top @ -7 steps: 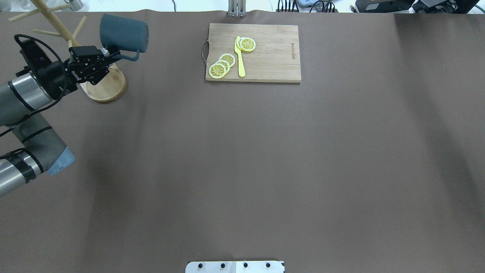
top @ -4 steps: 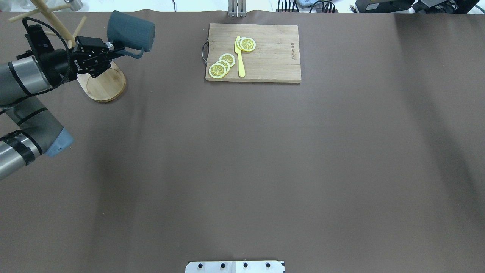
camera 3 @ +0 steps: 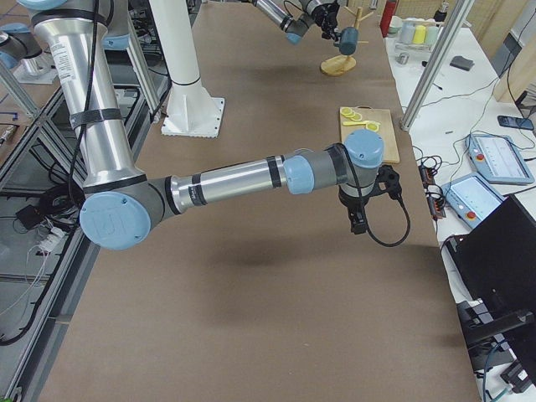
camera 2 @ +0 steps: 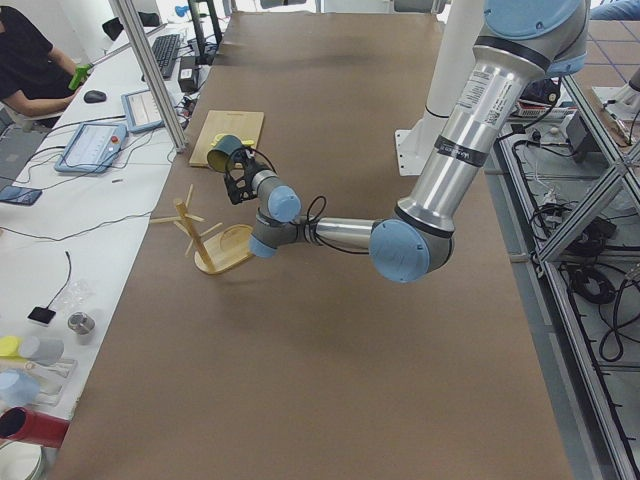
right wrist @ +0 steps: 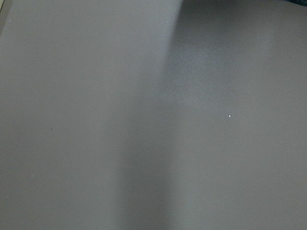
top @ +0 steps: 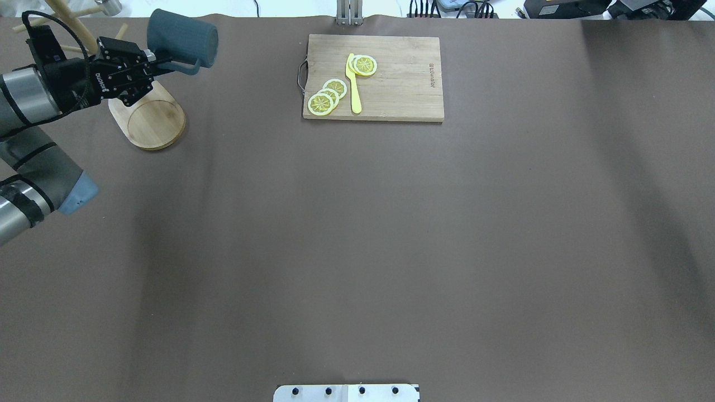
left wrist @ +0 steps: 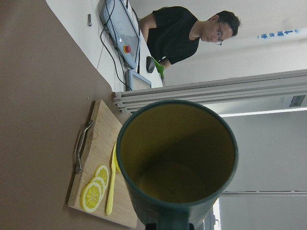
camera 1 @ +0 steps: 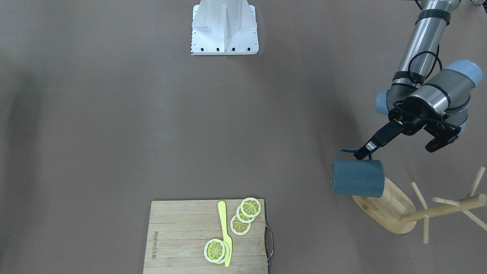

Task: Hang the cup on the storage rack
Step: 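Slide the mug handle onto a mug-tree peg with the left gripper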

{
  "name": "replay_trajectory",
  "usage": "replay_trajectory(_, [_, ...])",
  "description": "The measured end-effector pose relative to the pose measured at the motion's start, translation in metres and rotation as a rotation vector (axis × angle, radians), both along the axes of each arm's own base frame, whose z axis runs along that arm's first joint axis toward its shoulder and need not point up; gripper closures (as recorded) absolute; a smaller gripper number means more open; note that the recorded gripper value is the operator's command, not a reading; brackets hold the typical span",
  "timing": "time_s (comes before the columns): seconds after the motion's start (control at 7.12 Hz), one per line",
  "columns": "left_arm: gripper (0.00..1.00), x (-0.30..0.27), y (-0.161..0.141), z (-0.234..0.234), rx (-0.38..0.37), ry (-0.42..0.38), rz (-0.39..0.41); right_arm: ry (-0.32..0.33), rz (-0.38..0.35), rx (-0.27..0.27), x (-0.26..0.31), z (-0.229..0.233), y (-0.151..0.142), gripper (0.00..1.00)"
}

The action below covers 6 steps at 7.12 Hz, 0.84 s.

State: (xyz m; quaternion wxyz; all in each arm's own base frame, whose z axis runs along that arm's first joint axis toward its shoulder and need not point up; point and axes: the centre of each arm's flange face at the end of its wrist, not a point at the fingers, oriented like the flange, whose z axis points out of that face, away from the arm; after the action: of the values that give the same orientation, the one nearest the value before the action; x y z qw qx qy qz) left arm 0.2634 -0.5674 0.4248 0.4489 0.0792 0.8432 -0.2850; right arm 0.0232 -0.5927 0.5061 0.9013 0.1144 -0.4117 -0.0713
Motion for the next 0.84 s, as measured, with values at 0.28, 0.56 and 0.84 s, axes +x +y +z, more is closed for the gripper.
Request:
replay_trajectory(0.28, [1.00, -0.013, -0.001, 0.006, -0.075, 0.185, -0.022, 0.001, 0.000, 0.006, -0.001, -0.004, -0.002, 0.00])
replay_trajectory(0.56, [1.00, -0.019, 0.001, 0.024, -0.100, 0.255, -0.033, 0.002, 0.000, 0.012, -0.001, -0.007, -0.004, 0.00])
replay_trajectory(0.84, [1.00, -0.020, 0.001, 0.028, -0.107, 0.271, -0.043, 0.002, 0.000, 0.017, -0.001, -0.009, -0.002, 0.00])
